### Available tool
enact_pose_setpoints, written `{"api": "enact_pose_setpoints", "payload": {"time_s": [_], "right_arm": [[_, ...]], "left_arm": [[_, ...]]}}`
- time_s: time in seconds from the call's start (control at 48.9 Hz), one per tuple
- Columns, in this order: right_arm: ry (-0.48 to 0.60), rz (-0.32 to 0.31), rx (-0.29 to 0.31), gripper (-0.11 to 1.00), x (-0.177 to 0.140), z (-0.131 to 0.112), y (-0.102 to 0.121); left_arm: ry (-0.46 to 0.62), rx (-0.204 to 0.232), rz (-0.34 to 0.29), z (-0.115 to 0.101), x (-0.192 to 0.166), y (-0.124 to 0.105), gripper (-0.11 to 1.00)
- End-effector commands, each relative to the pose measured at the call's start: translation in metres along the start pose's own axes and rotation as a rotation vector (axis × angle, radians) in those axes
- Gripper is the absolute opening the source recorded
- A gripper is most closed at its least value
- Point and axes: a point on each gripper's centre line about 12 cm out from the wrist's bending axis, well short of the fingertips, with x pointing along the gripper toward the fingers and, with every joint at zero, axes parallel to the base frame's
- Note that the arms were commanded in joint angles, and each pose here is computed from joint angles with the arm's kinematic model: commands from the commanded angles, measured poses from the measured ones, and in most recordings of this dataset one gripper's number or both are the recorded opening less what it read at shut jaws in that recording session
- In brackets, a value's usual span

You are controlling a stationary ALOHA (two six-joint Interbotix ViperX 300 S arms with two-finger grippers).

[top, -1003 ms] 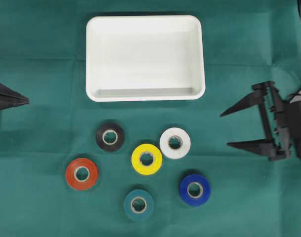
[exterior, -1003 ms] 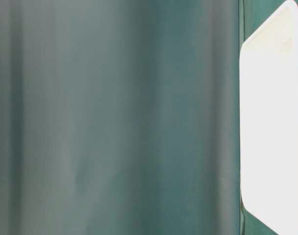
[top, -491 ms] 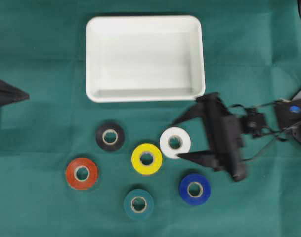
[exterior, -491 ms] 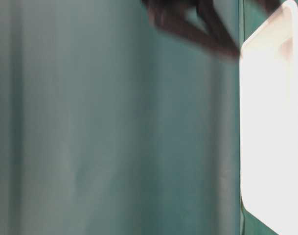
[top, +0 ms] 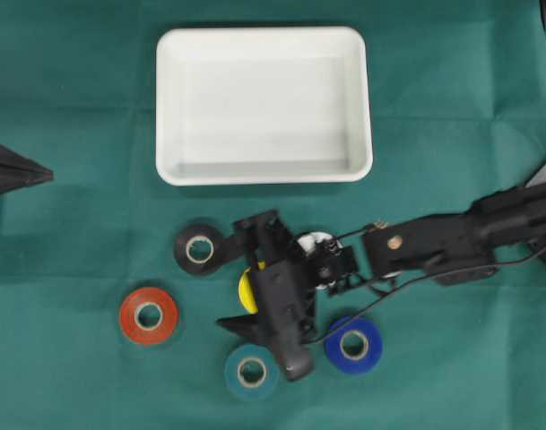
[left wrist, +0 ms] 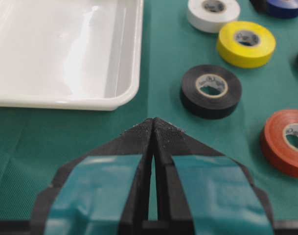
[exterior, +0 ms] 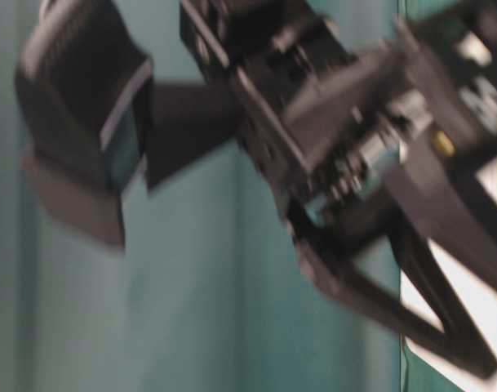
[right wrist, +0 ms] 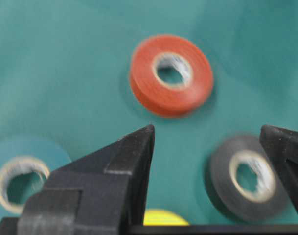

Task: Put the tape into the white case with the right arm.
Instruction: 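Move the right gripper over the red tape roll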

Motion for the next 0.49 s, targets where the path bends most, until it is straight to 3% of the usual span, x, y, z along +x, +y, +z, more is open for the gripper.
{"api": "enact_pose_setpoints", "payload": {"time_s": [0.0, 0.471], "right_arm": [[-0.045, 0.000, -0.001, 0.76, 0.007, 0.028, 0.001], [0.041, 0.010, 0.031, 0.76, 0.061, 0.049, 0.019]], "left_arm": [[-0.008, -0.002, 0.003, 0.005, 0.000, 0.000, 0.01], [-0.011, -0.003, 0.004, 0.004, 0.000, 0.000, 0.01]]}}
